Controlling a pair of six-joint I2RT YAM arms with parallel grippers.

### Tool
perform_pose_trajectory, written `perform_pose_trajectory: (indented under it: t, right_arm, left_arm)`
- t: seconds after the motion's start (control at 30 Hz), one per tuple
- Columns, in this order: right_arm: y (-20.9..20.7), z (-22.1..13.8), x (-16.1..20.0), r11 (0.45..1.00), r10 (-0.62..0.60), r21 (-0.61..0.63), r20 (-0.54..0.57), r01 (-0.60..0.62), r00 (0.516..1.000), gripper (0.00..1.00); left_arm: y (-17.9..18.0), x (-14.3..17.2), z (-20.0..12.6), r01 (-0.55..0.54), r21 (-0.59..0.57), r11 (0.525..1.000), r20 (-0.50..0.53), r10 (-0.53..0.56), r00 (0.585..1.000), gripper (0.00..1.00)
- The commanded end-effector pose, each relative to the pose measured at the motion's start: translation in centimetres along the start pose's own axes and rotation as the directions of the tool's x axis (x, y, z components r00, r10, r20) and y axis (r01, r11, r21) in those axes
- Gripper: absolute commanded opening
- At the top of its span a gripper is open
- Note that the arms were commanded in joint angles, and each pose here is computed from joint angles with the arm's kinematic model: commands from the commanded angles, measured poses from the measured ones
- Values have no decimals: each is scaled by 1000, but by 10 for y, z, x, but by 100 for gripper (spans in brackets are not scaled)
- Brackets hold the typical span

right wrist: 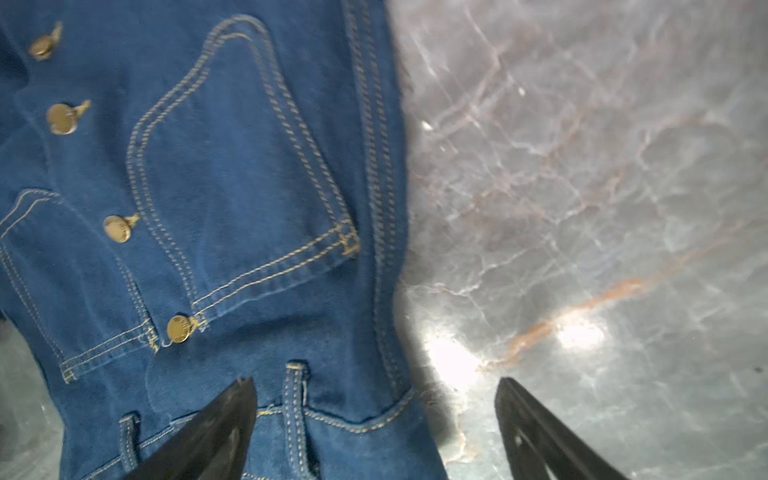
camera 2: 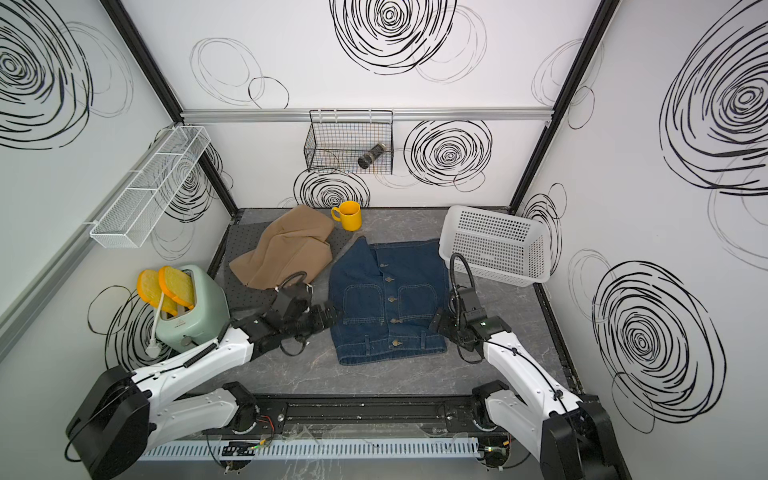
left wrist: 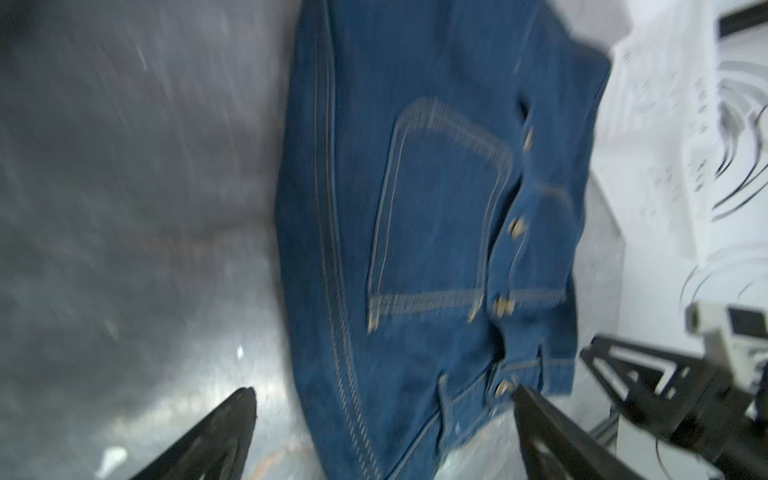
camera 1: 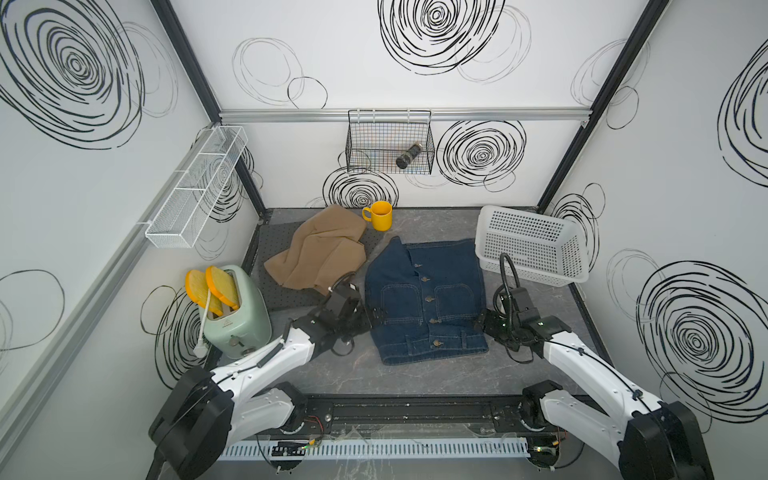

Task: Roll up the skirts
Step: Fold the skirt at the center of the board.

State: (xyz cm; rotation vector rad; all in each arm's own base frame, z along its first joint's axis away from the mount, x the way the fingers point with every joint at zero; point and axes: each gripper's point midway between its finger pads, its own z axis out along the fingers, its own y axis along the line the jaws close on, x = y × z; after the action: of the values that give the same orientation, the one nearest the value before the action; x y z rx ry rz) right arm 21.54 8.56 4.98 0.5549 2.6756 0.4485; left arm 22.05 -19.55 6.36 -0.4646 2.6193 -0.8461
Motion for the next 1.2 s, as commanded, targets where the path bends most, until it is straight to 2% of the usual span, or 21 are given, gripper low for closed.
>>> perform_pose_trajectory:
  t: [0.0, 0.13, 0.23, 0.27, 0.3, 0.33, 0.37, 0.43, 0.47, 0.53, 0.6, 0.63, 0.7, 0.8, 0.93, 1.0, 1.07, 1.1, 1.17]
  right_arm:
    - [9, 7, 13, 997, 30, -73, -78, -36, 996, 85]
    - [11, 12, 24, 997, 11, -73, -143, -22, 990, 79]
    - [8, 20, 35, 997, 22, -66, -184, -35, 983, 69]
    - [8, 22, 38, 996, 24, -77, -192, -39, 981, 62]
    - [8, 24, 40, 996, 24, -82, -200, -41, 980, 54]
    - [11, 23, 42, 995, 18, -95, -204, -38, 979, 42]
    - [14, 22, 43, 993, 10, -110, -201, -32, 979, 36]
    - [23, 19, 43, 990, -10, -139, -192, -17, 981, 27]
    - [30, 17, 42, 988, -26, -156, -184, -3, 983, 22]
    - [40, 12, 37, 987, -60, -159, -154, 35, 986, 14]
    - [54, 9, 35, 981, -103, -175, -137, 79, 985, 12]
    - [64, 7, 37, 975, -122, -204, -146, 90, 982, 12]
    - [81, 7, 47, 960, -152, -258, -164, 107, 975, 15]
    - [99, 11, 69, 941, -176, -322, -201, 105, 964, 27]
    - [95, 17, 88, 953, -148, -296, -273, 64, 951, 58]
    - [87, 11, 77, 968, -135, -239, -238, 77, 962, 70]
    - [82, -5, 56, 978, -116, -193, -154, 86, 981, 85]
    - [83, -13, 46, 977, -108, -198, -116, 84, 987, 86]
    - [105, -39, 33, 934, -154, -332, -41, 132, 987, 85]
  left_arm:
    - [-9, 22, 6, 132, 83, 988, -15, -131, 991, 96]
    - [-18, 33, 16, 164, 140, 976, -36, -161, 986, 88]
    - [-21, 36, 27, 174, 142, 974, -45, -170, 984, 80]
    - [-24, 37, 30, 180, 159, 971, -55, -173, 983, 75]
    - [-27, 38, 32, 191, 173, 966, -67, -182, 981, 64]
    - [-32, 38, 32, 200, 204, 958, -77, -188, 979, 44]
    - [-38, 36, 31, 202, 230, 952, -80, -188, 979, 30]
    - [-45, 23, 26, 163, 235, 958, -49, -156, 987, 12]
    - [-48, 9, 19, 114, 206, 972, 1, -117, 993, 6]
    - [-47, -23, -2, -1, 77, 997, 133, -9, 991, 0]
    - [-55, -52, -32, -119, -50, 992, 254, 127, 959, 0]
    - [-62, -62, -46, -184, -104, 977, 279, 206, 938, 0]
    - [-74, -75, -64, -282, -190, 940, 287, 328, 900, 0]
    - [-101, -73, -74, -428, -222, 876, 230, 474, 850, 0]
    - [-127, -41, -65, -579, -247, 777, 150, 621, 769, 0]
    - [-137, -17, -52, -640, -248, 727, 98, 676, 730, 0]
    - [-153, 9, -40, -694, -253, 674, 60, 727, 684, 0]
    - [-160, 16, -36, -702, -252, 666, 54, 734, 677, 0]
    - [-175, 27, -26, -679, -223, 700, 53, 704, 708, 2]
